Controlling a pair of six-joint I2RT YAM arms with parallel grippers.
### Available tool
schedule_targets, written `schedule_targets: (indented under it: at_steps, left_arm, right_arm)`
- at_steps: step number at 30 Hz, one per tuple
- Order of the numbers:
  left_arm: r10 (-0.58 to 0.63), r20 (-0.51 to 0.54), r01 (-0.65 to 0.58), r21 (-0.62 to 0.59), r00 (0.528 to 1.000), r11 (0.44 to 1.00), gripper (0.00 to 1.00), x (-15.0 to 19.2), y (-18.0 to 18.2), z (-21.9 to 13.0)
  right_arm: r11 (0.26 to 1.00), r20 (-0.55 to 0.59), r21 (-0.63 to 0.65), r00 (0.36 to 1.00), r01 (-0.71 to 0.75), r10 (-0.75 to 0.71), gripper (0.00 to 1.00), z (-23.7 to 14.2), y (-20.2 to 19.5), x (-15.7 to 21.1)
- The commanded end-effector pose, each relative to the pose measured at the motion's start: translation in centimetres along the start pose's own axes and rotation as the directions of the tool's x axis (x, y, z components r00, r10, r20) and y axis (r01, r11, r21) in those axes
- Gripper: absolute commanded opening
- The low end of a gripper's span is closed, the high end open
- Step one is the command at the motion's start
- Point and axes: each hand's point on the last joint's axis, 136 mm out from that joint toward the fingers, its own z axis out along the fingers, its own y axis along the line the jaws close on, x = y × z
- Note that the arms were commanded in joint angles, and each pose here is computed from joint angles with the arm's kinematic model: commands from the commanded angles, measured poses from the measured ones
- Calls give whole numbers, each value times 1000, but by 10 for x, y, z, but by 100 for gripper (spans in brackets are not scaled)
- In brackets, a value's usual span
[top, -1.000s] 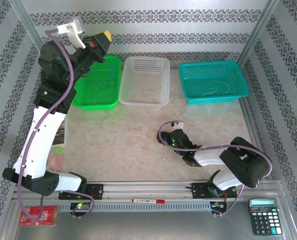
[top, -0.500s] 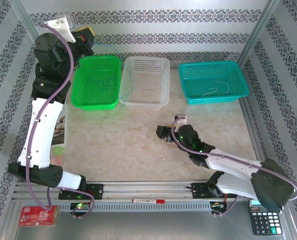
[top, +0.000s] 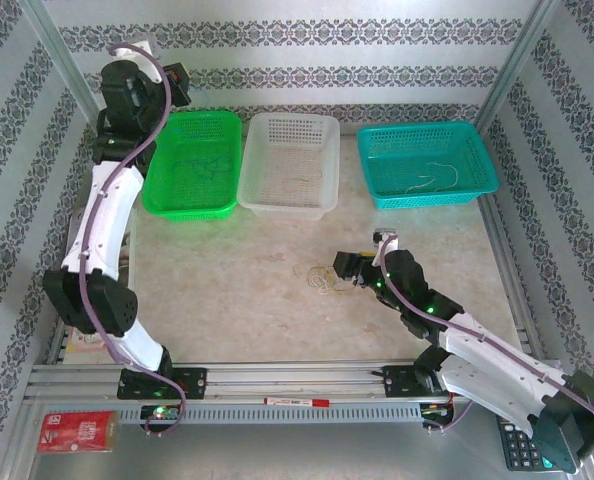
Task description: Untangle the cables
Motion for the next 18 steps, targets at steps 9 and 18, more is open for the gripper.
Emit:
schedule_targets:
  at_steps: [9, 18]
  left_arm:
    - [-20, -180, -14, -189, 983, 982, 43, 106, 97, 21]
    - [-136, -240, 137, -12, 961, 991, 100, 84, 47, -9]
  right_arm:
    - [999, -60, -8, 997, 37, -38, 72, 1, 2, 6]
    - [997, -137, -5, 987, 82, -81, 72, 10, -2, 22]
